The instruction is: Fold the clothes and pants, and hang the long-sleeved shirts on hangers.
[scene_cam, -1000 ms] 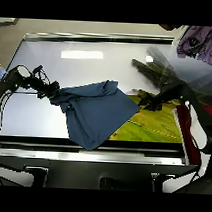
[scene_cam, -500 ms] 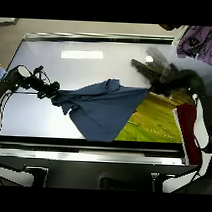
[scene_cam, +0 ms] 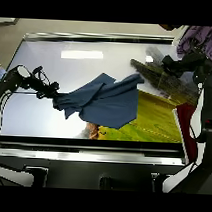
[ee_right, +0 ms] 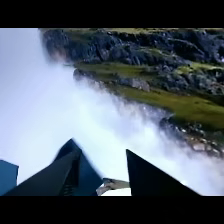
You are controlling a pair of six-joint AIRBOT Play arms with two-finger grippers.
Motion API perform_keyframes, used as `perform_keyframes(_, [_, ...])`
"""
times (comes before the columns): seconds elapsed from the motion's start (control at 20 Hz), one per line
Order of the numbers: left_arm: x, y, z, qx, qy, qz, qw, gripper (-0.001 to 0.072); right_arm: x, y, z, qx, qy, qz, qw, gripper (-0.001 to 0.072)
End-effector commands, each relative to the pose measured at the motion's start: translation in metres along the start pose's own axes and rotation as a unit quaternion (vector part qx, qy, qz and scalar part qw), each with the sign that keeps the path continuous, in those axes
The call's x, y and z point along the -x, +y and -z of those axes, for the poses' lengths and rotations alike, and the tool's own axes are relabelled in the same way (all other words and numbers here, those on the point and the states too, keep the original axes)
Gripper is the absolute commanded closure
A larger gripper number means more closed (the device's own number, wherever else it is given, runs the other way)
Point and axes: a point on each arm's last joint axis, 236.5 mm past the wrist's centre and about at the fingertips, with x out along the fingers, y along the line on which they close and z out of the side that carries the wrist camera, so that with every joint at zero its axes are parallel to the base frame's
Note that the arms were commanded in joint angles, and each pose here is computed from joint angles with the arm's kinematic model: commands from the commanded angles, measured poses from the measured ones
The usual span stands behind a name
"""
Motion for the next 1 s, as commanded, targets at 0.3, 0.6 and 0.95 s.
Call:
perform_keyframes(0.3, [0.0,-0.003,0.0,0.001,0.001,0.005,1.0,0.0687,0.08,-0.057,0.101,0.038,0.21,0.018,0.977,0.0305])
perform_keyframes(0.6, [0.0,-0.002,0.001,0.001,0.001,0.004,1.0,0.0687,0.056,-0.042,0.255,-0.033,0.279,-0.025,0.959,0.0218])
perform_keyframes(0.95, [0.0,-0.002,0.007,0.001,0.014,0.002,1.0,0.0687,0.022,-0.005,0.385,0.009,0.327,-0.011,0.945,0.0223])
